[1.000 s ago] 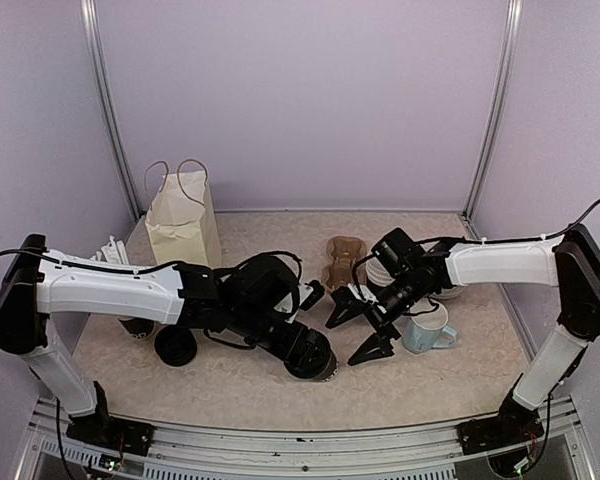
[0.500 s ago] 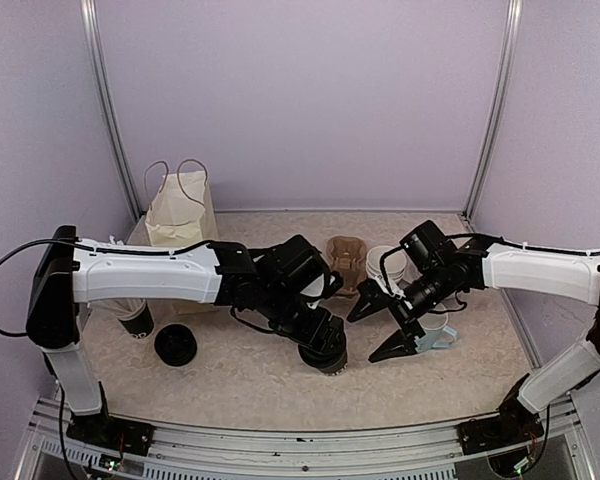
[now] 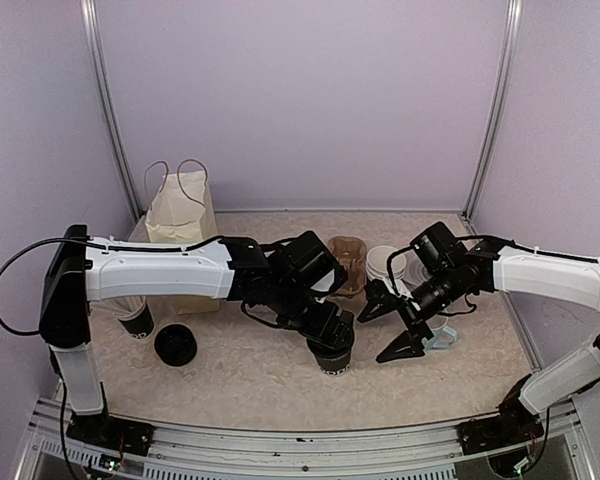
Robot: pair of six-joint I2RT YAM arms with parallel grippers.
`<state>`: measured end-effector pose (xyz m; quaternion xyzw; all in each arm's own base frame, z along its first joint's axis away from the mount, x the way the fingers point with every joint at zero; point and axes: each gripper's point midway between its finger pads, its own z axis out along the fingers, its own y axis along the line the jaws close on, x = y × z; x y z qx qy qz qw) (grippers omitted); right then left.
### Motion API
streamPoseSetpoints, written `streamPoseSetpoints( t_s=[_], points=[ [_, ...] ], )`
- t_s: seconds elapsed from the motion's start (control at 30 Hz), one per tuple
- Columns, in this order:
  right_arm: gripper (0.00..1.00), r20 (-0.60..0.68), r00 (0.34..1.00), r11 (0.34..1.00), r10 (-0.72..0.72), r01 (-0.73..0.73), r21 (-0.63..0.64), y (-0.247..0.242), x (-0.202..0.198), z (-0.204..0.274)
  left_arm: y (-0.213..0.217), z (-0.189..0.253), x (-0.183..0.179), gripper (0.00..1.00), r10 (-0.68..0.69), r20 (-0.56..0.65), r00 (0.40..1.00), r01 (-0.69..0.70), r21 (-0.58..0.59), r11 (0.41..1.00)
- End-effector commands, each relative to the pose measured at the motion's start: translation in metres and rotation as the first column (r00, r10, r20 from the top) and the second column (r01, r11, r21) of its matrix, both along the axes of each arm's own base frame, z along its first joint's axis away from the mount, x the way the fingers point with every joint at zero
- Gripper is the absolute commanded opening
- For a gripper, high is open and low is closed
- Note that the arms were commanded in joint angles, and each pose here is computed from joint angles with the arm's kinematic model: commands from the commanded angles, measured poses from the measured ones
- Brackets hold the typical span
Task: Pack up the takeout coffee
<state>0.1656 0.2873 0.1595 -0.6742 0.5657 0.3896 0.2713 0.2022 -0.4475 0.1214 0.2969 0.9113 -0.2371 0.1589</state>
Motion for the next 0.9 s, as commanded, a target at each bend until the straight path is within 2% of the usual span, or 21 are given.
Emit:
streamPoseSetpoints(
  t_s=[0.0, 0.2, 0.37, 0.47, 0.53, 0.57, 0.7, 0.87],
  points=[
    [0.99, -0.023, 0.999, 0.999, -0.029, 0.029, -0.015, -0.007, -0.003, 0.001, -0.010, 0.018, 0.011, 0.99, 0.006, 0.077, 0.997, -0.004, -0.020, 1.000],
    [0.99, -0.048, 0.998, 0.998, -0.051, 0.049, -0.041, -0.007, 0.000, 0.002, -0.008, 0.043, 0.017, 0.99, 0.039, 0.167, 0.985, -0.035, -0.028, 0.999],
    [0.95, -0.085, 0.986, 0.987, -0.141, 0.134, -0.083, -0.004, 0.016, 0.010, 0.023, 0.062, 0.024, 0.99, 0.185, 0.217, 0.959, -0.177, -0.057, 0.983],
    [0.89, -0.116, 0.964, 0.966, -0.240, 0.226, -0.125, -0.003, 0.032, 0.009, 0.048, 0.060, 0.031, 0.98, 0.308, 0.149, 0.940, -0.293, -0.112, 0.950],
    [0.83, -0.154, 0.936, 0.940, -0.317, 0.288, -0.182, -0.003, 0.043, 0.003, 0.060, 0.053, 0.033, 0.89, 0.365, 0.082, 0.927, -0.348, -0.168, 0.922],
    [0.80, -0.174, 0.923, 0.928, -0.344, 0.306, -0.211, -0.004, 0.047, -0.002, 0.062, 0.060, 0.036, 0.85, 0.382, 0.044, 0.923, -0.361, -0.238, 0.902],
    [0.63, -0.260, 0.872, 0.895, -0.414, 0.339, -0.289, -0.005, 0.056, -0.016, 0.061, 0.065, 0.029, 0.75, 0.360, -0.058, 0.931, -0.355, -0.372, 0.858],
    [0.55, -0.311, 0.842, 0.884, -0.440, 0.344, -0.318, -0.004, 0.064, -0.018, 0.042, 0.059, 0.018, 0.73, 0.285, -0.098, 0.953, -0.300, -0.404, 0.864]
  ],
)
